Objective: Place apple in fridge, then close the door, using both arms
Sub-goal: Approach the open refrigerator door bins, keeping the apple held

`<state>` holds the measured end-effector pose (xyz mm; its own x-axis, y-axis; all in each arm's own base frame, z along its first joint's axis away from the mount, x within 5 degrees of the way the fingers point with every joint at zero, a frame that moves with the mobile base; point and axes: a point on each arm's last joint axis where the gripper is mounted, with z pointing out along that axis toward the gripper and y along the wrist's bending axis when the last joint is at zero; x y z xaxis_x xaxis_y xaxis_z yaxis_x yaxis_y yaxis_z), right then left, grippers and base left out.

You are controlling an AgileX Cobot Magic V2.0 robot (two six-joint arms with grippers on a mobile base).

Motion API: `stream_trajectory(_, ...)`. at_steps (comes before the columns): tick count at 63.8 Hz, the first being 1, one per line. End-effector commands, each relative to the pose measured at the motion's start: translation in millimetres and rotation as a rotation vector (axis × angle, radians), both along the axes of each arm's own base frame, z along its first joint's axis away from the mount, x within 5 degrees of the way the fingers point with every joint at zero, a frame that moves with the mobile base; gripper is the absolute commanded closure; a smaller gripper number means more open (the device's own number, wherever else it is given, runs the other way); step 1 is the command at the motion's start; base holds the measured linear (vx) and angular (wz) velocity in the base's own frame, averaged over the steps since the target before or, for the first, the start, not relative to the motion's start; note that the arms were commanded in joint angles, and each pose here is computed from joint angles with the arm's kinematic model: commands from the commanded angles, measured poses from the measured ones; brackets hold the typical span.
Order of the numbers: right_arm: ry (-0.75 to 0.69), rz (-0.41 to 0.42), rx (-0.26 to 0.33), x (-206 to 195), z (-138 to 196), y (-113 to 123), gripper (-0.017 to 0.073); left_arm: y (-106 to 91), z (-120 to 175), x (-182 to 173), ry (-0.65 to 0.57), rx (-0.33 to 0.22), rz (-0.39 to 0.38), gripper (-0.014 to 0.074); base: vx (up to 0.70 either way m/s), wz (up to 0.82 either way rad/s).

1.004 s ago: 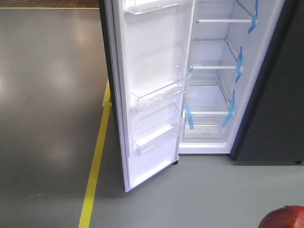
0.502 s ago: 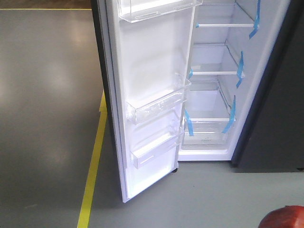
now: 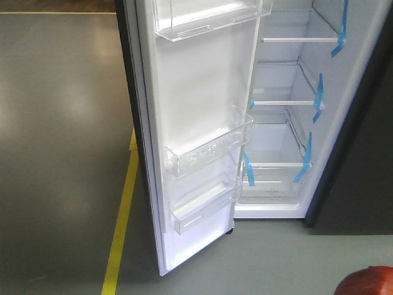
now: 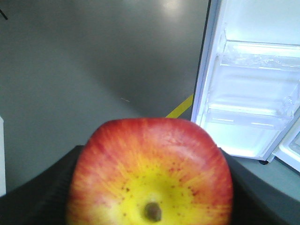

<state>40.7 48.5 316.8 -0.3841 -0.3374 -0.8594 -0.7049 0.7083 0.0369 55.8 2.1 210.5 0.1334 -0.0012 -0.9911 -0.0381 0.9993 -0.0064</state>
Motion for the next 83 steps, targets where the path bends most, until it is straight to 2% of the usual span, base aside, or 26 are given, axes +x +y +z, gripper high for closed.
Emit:
stream_trajectory(1, -0.070, -0.011, 0.060, 2.6, 13.8, 1.4, 0.0172, -0.3, 0.0, -1.3, -0.064, -0.010, -0.005, 0.0600, 0.12, 0.02)
stream_trajectory(83, -0.070, -0.011, 0.060, 2.6, 13.8, 1.4, 0.0172, -0.3, 0.0, -1.3, -0.064, -0.010, -0.005, 0.0600, 0.12, 0.00)
